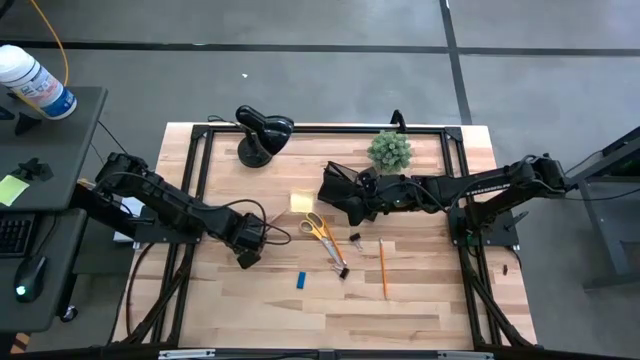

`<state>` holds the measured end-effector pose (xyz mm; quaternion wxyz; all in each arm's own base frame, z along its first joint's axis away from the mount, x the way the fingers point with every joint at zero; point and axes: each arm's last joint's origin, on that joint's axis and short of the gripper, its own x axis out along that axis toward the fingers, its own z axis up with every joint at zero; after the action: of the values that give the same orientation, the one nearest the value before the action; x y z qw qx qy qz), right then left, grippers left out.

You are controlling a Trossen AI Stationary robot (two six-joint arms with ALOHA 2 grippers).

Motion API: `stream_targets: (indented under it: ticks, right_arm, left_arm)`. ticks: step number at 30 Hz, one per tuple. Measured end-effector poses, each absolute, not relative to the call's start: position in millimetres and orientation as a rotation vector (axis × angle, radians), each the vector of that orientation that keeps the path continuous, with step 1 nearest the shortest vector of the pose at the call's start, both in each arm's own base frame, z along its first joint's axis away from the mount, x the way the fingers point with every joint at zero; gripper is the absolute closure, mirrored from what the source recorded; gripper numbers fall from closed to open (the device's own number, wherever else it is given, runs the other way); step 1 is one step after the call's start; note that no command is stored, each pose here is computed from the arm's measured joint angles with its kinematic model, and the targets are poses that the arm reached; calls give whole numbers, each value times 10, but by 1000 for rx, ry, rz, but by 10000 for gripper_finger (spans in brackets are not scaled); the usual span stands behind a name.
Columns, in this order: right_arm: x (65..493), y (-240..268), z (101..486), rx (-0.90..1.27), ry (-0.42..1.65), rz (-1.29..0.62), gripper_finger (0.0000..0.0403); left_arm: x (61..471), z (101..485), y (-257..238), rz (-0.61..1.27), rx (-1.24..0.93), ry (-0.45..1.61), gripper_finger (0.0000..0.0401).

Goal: Pick and place office supplies into organizer
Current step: Put the pink pencil into the desk organizer

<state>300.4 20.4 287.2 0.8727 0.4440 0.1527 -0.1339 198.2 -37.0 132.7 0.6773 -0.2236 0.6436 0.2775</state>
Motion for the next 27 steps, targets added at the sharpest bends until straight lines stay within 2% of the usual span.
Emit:
stream_targets:
  ticks: [13,19,27]
  right_arm:
    - [3006,204,2878,924,313,-275,320]
    - [3014,205,2894,921,297,-265,320]
    - [3021,205,2912,892,282,-251,320]
  left_arm:
    - [1927,1292,-349,650,-469,1427,396]
    - [1880,1345,-325,729,-344,1329,399]
    - [1922,1540,-327,660,-309,1250,400]
